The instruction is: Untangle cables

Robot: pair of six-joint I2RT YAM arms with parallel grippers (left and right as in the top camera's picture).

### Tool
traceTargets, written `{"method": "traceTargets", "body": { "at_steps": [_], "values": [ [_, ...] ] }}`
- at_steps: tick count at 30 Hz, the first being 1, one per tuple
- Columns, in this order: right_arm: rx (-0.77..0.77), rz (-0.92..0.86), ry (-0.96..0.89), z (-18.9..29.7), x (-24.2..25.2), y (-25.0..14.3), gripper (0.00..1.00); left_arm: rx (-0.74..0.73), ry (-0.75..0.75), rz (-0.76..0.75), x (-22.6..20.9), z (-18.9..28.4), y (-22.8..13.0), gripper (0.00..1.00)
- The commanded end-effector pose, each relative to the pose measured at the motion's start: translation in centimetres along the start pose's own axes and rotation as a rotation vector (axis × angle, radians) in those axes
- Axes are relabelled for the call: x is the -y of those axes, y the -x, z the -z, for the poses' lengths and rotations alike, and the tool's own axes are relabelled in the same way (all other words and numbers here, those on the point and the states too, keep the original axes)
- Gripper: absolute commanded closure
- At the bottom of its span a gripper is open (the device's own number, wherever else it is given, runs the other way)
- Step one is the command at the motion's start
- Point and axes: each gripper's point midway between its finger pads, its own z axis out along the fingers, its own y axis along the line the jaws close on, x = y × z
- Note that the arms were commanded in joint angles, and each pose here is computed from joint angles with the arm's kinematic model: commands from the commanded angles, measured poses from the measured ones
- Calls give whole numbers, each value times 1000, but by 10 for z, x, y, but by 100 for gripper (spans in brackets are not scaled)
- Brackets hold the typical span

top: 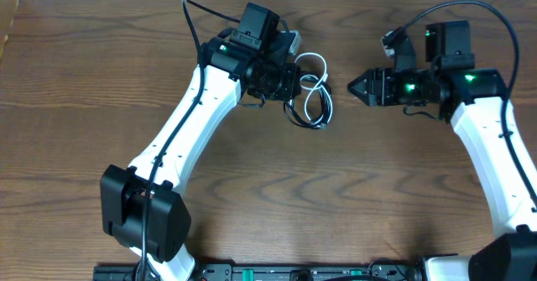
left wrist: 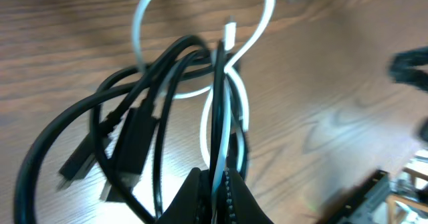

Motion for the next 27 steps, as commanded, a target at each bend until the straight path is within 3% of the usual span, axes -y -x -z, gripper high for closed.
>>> {"method": "traceTargets", "body": {
  "at_steps": [1, 5, 8, 12, 27],
  "values": [
    [-37, -49, -3, -17, 0, -5, 40, 3, -92, 28, 16, 3, 4, 93],
    [-86, -84, -17, -41, 3, -12, 42, 21, -108, 35, 19, 3, 9, 93],
    [-111, -197, -139, -56, 26, -20, 34, 29, -110, 55, 20, 4, 12, 93],
    [-113, -280, -241, -71, 50, -23, 31, 43, -116, 72, 21, 4, 15, 93],
    [-112, -346, -244, -111, 73, -21, 36, 50, -175, 82, 32, 5, 20, 93]
  ]
}}
